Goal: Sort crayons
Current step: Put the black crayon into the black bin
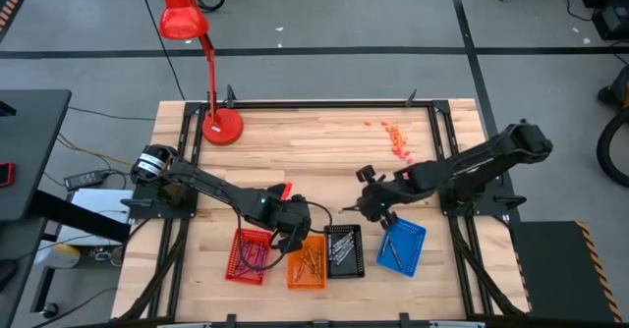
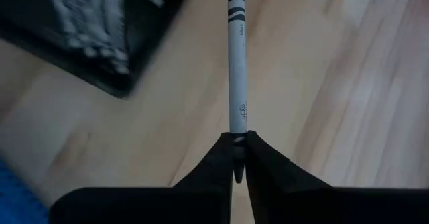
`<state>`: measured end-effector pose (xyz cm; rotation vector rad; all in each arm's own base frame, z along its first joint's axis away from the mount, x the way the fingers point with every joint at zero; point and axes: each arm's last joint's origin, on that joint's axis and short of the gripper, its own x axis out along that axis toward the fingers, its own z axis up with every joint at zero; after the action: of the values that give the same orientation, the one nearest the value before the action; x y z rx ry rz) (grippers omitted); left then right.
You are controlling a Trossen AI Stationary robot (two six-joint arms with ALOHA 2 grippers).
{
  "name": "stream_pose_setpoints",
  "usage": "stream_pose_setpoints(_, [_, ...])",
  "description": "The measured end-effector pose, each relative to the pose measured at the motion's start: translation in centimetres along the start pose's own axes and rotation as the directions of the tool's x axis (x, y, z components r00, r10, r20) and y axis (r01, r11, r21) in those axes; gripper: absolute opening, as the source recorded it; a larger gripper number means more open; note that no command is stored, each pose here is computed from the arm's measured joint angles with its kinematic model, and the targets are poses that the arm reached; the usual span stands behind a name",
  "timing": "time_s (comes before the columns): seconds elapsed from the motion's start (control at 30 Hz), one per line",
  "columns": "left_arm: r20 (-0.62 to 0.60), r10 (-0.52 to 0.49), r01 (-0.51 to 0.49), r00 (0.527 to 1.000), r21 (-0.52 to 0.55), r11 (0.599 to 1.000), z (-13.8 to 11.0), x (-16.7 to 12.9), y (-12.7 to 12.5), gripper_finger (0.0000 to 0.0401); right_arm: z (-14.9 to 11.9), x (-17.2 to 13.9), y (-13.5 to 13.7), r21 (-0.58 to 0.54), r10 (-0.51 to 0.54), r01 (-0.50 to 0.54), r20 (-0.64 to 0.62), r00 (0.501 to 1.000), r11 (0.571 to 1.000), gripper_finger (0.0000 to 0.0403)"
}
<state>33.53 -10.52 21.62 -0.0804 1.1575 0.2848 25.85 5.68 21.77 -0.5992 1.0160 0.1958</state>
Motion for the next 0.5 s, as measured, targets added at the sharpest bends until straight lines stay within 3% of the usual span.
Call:
stream_pose_setpoints(0.2, [0.005, -0.003, 0.003, 1.0, -0.006, 1.0, 0.1, 0.0, 0.0, 0.0139, 1.4, -1.1, 2.2, -0.14, 0.02, -0.005, 0.105, 0.994, 0.99, 0.0032])
stream_pose_setpoints(0.5, [0.031, -0.018, 0.018, 0.999, -0.019, 1.0, 0.3, 0.0, -0.2, 0.0139, 3.3, 1.0, 5.5, -0.347, 0.072, -0.016, 0.15, 0.986, 0.938, 0.0032])
